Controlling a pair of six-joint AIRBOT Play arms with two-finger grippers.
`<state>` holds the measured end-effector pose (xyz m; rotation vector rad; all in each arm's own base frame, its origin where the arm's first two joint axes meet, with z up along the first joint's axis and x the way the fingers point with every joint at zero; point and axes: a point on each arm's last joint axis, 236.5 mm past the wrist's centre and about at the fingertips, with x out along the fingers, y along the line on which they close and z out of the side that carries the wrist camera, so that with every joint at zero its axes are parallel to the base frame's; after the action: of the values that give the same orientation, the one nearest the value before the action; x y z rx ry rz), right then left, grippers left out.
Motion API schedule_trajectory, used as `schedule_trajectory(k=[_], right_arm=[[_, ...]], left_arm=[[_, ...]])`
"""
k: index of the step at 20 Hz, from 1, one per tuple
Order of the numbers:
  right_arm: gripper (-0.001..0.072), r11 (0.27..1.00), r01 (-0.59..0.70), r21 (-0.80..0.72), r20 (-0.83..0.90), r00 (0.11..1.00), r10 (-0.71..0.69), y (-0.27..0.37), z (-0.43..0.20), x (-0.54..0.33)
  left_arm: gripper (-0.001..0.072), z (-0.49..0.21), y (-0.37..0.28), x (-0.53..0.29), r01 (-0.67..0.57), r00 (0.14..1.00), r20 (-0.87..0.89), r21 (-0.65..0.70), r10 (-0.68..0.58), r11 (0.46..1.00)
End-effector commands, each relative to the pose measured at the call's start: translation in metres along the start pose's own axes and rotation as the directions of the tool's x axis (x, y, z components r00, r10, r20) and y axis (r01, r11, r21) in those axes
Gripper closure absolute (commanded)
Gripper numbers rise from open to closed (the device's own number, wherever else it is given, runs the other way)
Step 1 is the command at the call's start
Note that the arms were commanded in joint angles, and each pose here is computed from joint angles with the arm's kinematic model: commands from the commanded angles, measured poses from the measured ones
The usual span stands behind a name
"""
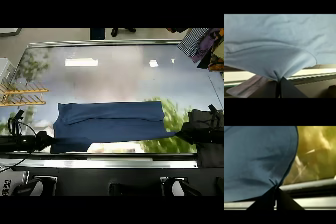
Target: Fold the clothes and pants, and hang the long-sleeved shirts on hangers.
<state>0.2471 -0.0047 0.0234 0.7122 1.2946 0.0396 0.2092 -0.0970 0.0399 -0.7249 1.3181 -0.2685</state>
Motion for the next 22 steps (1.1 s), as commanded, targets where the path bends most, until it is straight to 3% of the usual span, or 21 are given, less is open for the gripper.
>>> schedule_trajectory(k=[1,3,6,12,20,21,22], right_arm=[[0.0680,0.994,-0.100,-0.046,0.107,0.989,0.104,0.017,0.040,0.010],[0.0680,0.988,-0.140,-0.063,0.120,0.982,0.146,0.019,0.063,0.026],[0.0680,0.982,-0.099,-0.158,0.105,0.988,0.116,0.030,0.089,0.063],[0.0680,0.983,-0.038,-0.179,0.088,0.995,0.055,0.050,0.130,0.111],[0.0678,0.986,0.013,-0.164,0.098,0.995,0.003,0.048,0.162,0.133],[0.0677,0.988,0.014,-0.154,0.085,0.996,-0.001,0.045,0.161,0.138],[0.0659,0.990,0.014,-0.139,0.071,0.997,-0.004,0.043,0.159,0.142]], left_arm=[[0.0693,0.026,0.003,0.011,0.015,1.000,0.015,0.032,-0.015,0.999],[0.0694,0.052,0.009,0.020,0.005,1.000,0.011,0.050,-0.006,0.999],[0.0693,0.100,0.016,0.032,-0.006,1.000,0.000,0.076,0.006,0.997],[0.0693,0.178,0.011,0.068,-0.001,0.999,-0.053,0.133,0.008,0.991],[0.0692,0.220,0.013,0.123,-0.002,0.993,-0.117,0.114,0.015,0.993],[0.0685,0.218,0.016,0.128,-0.003,0.991,-0.130,0.108,0.017,0.994],[0.0596,0.217,0.018,0.131,-0.004,0.990,-0.138,0.100,0.018,0.995]])
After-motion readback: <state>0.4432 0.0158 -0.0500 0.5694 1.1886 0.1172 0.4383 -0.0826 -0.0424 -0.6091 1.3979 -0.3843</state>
